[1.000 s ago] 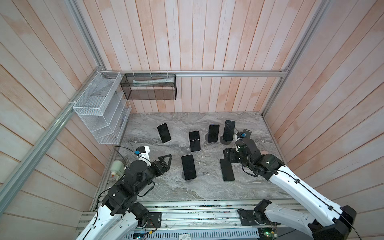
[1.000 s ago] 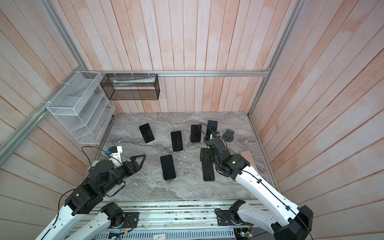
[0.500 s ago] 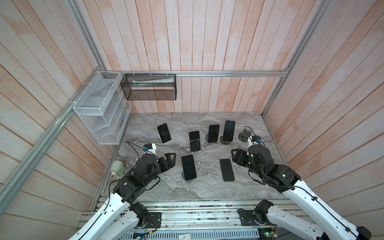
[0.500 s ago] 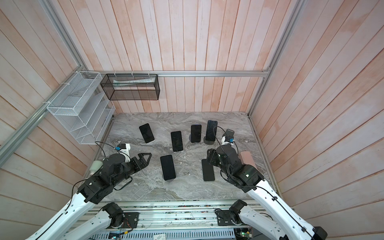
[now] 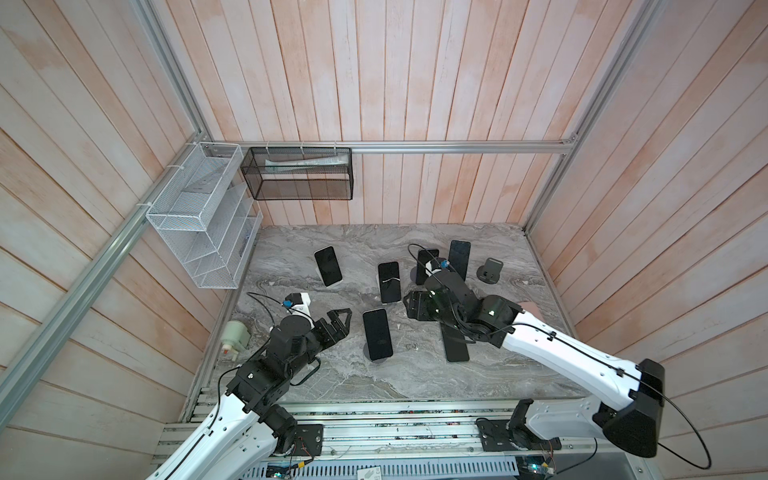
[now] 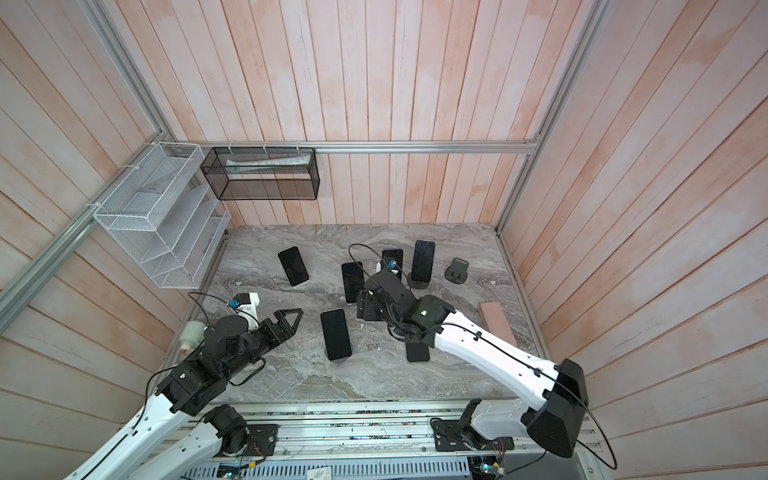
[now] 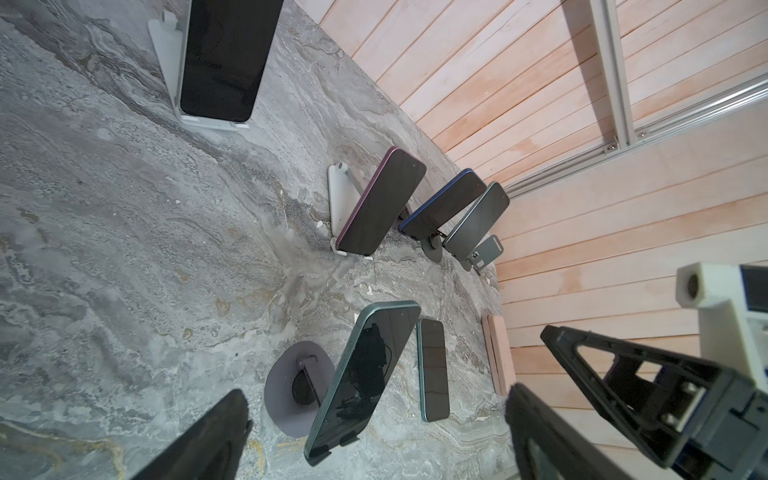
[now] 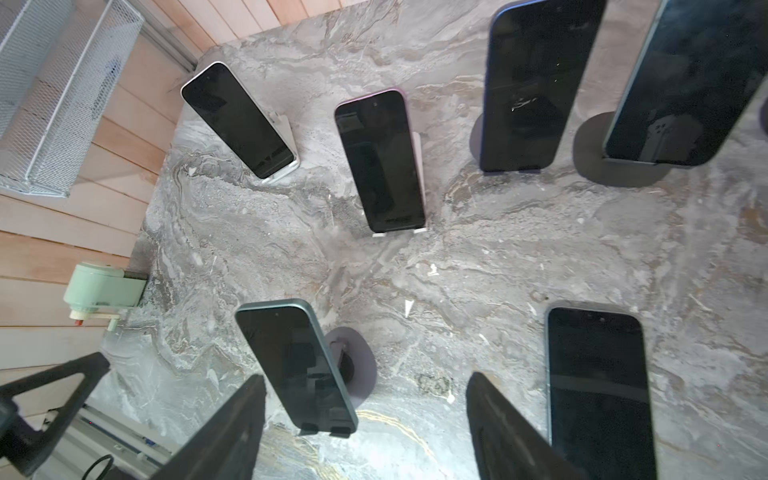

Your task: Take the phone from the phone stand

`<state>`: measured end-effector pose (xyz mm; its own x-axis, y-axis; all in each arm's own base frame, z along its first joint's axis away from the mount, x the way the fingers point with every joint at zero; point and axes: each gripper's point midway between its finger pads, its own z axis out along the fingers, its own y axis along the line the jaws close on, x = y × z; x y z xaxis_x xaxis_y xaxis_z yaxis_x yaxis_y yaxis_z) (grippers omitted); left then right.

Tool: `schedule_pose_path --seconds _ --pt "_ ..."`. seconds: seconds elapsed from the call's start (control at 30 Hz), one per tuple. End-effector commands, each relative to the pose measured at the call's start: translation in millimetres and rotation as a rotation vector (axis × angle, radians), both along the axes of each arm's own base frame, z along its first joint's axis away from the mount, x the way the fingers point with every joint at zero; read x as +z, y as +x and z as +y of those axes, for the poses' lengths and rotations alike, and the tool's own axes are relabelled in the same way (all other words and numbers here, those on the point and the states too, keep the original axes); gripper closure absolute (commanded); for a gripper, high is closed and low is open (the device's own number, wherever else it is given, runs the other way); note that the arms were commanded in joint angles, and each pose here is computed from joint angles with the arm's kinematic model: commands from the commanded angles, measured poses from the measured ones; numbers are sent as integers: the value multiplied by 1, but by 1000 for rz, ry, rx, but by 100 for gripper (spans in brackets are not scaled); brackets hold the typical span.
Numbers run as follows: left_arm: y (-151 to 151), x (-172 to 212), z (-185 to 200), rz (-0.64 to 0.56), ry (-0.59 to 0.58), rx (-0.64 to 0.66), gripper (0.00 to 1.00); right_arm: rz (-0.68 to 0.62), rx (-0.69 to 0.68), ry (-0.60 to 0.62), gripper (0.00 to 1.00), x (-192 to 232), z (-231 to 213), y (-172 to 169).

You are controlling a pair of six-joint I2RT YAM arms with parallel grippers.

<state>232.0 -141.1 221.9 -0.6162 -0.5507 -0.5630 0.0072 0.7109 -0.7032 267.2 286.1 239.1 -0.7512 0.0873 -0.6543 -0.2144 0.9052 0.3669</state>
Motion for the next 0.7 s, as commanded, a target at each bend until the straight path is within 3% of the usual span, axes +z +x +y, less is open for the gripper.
schedule_pose_path --seconds 0.0,0.27,0.67 --pt "-1 -2 12 -10 34 46 1 23 71 -45 20 -9 33 1" --pt "-6 -13 53 -13 110 216 1 52 93 -161 15 -34 86 3" --pt "-10 -7 57 -45 137 208 1 96 119 -209 8 -58 101 2"
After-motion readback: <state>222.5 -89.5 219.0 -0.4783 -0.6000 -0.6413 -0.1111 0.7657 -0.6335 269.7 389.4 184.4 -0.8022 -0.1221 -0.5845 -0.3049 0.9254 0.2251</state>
